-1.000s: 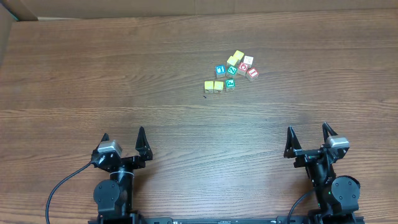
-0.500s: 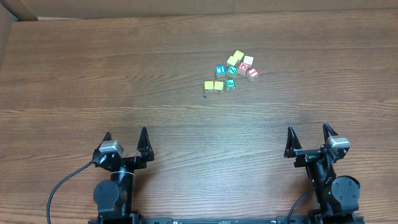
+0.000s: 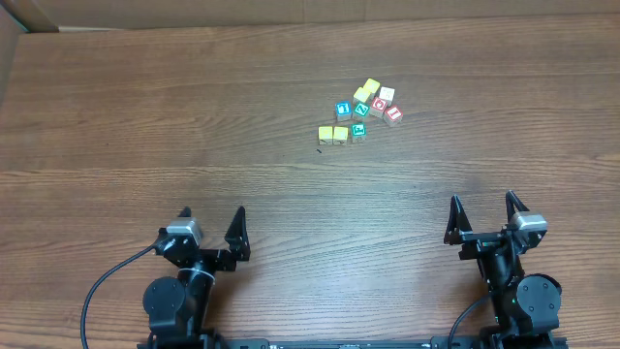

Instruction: Flip 4 blocks

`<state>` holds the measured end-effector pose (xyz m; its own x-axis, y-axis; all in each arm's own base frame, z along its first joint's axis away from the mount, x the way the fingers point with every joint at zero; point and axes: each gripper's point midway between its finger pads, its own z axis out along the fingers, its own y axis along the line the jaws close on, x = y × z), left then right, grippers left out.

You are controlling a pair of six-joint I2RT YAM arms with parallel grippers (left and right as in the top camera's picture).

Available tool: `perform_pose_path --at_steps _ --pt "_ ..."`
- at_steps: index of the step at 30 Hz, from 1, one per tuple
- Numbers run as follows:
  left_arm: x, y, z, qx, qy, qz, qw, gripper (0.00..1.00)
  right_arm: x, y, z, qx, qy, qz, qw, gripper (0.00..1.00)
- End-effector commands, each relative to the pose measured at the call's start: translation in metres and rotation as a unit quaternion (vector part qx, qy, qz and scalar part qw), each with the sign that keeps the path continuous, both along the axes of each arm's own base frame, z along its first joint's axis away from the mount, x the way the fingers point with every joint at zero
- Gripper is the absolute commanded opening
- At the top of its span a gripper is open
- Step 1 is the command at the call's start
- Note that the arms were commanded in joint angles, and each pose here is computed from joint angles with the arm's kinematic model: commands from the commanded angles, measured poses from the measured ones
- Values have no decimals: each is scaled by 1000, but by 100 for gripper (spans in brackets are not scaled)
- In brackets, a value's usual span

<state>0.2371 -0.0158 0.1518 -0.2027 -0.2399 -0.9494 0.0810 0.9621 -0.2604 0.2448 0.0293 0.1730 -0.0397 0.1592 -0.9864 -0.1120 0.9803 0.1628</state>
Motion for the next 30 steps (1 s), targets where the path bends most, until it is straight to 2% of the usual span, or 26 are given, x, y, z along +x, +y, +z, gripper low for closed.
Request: perform_pose_path --at_steps 1,8,14,17,23,27,30 --pt "-11 -12 38 17 -17 -34 999 100 -1 1 4 10 -2 4 1000 100" --pt "-25 -13 97 46 22 -42 998 100 -17 1 56 11 -14 9 1000 100" --pt "-11 -16 147 36 89 -58 994 100 -20 2 112 39 -11 13 999 100" --pt "1 -22 180 23 125 -82 989 100 -14 8 136 36 20 27 999 100" --pt "27 -20 212 41 203 -100 973 100 7 16 152 14 185 38 982 100" --pt "46 -19 204 30 274 -106 955 100 21 17 140 3 329 33 944 100" --pt "64 -17 187 21 311 -107 944 100 40 24 132 3 402 41 915 100"
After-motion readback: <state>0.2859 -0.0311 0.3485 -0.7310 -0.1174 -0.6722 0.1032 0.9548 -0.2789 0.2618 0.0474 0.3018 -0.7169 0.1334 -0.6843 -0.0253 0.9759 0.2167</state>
